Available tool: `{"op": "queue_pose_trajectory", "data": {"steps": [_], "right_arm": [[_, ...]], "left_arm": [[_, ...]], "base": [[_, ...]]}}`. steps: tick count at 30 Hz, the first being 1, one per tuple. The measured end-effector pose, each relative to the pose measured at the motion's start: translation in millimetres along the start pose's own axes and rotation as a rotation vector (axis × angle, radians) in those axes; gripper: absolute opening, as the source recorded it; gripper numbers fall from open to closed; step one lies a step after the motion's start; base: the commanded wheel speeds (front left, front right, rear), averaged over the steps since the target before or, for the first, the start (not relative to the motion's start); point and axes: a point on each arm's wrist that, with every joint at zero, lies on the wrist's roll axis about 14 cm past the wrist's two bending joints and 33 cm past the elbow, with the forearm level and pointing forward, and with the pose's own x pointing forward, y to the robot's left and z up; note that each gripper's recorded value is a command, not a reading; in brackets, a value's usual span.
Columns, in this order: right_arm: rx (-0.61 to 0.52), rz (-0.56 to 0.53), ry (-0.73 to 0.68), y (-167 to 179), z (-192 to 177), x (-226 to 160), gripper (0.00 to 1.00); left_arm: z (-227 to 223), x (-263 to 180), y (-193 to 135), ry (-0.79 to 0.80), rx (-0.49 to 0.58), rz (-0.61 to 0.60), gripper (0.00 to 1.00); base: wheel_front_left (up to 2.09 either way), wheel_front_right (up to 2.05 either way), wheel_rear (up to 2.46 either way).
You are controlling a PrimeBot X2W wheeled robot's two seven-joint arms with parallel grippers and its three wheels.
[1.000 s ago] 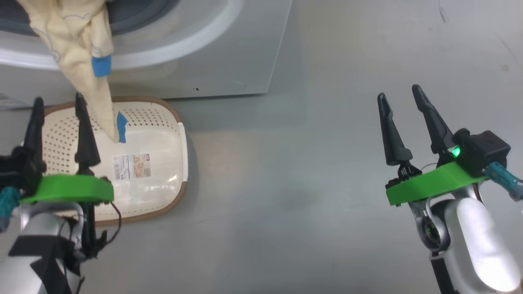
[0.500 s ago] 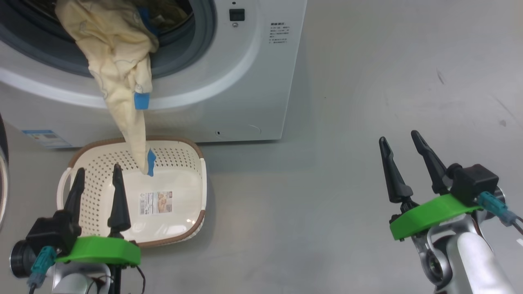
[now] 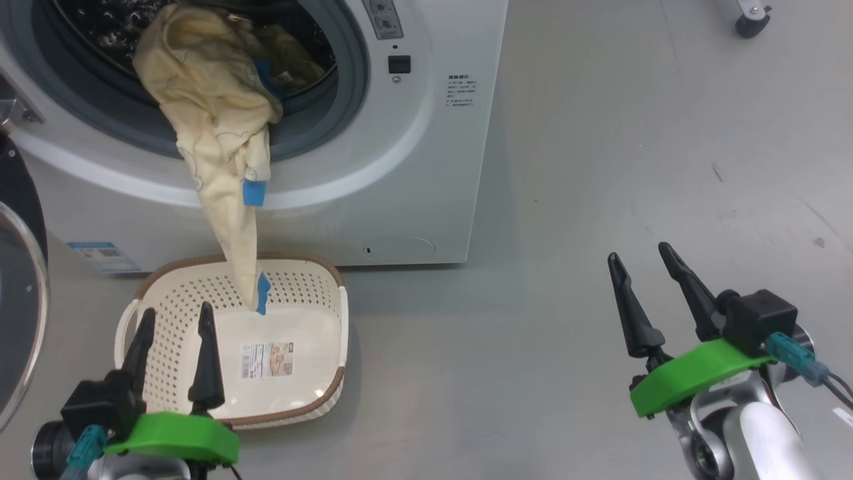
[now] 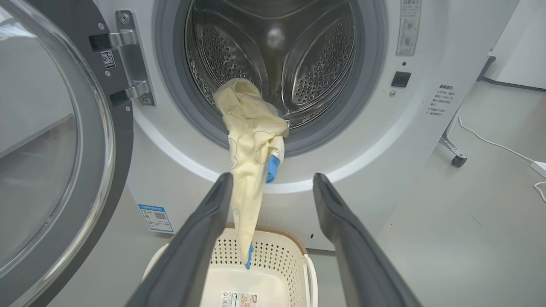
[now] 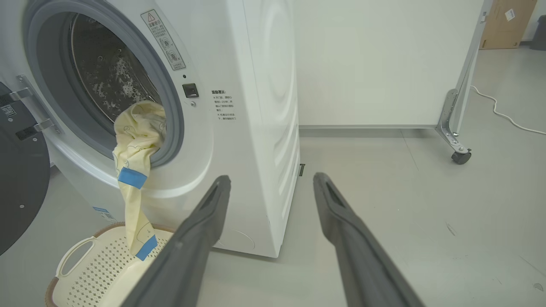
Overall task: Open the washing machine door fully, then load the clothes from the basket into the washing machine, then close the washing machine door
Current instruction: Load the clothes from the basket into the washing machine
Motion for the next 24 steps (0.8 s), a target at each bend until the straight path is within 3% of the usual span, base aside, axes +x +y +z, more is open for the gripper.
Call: {"op": "queue_pose_trajectory", "data": {"steps": [24], "right_arm": [[0.003, 0.006, 0.02, 2, -5, 2, 1.0]], "left_arm": [[-20, 0, 2, 0.067, -0.017, 0.016, 1.0]], "base": [[0.0, 0.0, 0.0]]}}
